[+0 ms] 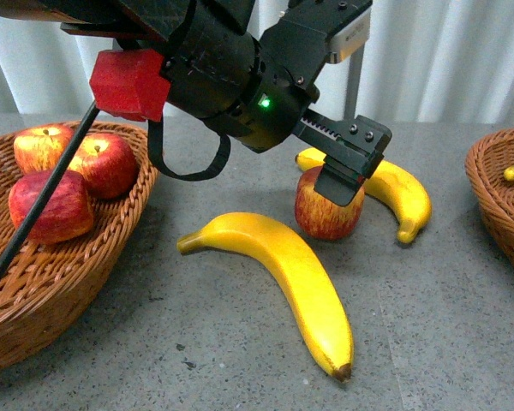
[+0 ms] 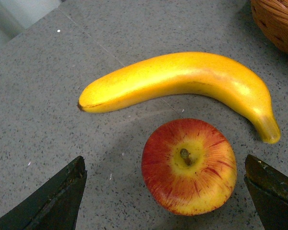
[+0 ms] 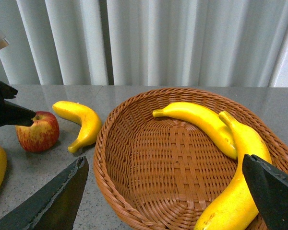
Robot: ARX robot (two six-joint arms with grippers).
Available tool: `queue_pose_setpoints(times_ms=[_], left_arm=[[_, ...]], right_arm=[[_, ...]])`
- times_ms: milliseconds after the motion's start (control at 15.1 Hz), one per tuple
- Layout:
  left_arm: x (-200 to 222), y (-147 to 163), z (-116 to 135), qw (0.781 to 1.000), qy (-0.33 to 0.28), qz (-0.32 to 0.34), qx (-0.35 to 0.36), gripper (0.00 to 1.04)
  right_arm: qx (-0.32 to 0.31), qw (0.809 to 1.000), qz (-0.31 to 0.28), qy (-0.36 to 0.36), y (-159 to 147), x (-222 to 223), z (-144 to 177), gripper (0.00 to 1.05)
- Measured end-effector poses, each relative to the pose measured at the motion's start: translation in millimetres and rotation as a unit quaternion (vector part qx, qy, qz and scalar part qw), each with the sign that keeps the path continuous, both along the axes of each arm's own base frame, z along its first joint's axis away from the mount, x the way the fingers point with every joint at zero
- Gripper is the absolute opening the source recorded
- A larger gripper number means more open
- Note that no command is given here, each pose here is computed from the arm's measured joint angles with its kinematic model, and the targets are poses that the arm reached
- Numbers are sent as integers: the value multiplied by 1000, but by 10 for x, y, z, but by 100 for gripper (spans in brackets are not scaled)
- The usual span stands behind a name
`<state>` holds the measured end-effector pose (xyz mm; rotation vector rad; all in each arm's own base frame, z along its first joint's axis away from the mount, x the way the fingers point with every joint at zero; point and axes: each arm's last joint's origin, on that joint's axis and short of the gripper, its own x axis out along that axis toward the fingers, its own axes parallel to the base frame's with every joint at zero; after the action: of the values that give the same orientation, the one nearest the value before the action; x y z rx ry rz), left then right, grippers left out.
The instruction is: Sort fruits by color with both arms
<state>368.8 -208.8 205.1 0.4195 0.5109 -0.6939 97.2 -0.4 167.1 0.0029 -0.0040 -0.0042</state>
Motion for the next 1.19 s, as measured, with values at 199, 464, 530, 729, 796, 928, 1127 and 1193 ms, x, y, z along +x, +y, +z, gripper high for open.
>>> queue_pose_setpoints(times_ms=[199, 464, 530, 729, 796, 928, 1127, 1193], left_arm=[[61, -96, -42, 1000, -1, -21, 4, 98], [125, -175, -196, 999, 15, -30, 8, 98], [135, -185, -227, 999, 17, -32, 8, 98], [160, -203, -323, 999, 25, -36, 8, 98], [164, -205, -327, 999, 24, -36, 7, 98], [173, -212, -313, 999, 14, -41, 0, 78], [123, -193, -259, 1000, 11, -29, -2, 58], [114, -184, -210, 1000, 4, -21, -7, 58]], right_arm=[[0, 1000, 0, 0, 0, 0, 0, 98], [0, 1000, 0, 0, 0, 0, 0, 98], [0, 1000, 0, 0, 0, 0, 0, 98], [0, 1000, 0, 0, 0, 0, 0, 98], [0, 1000, 0, 0, 0, 0, 0, 98], [0, 1000, 0, 0, 0, 0, 0, 98], [0, 1000, 0, 0, 0, 0, 0, 98], [0, 1000, 0, 0, 0, 0, 0, 98]])
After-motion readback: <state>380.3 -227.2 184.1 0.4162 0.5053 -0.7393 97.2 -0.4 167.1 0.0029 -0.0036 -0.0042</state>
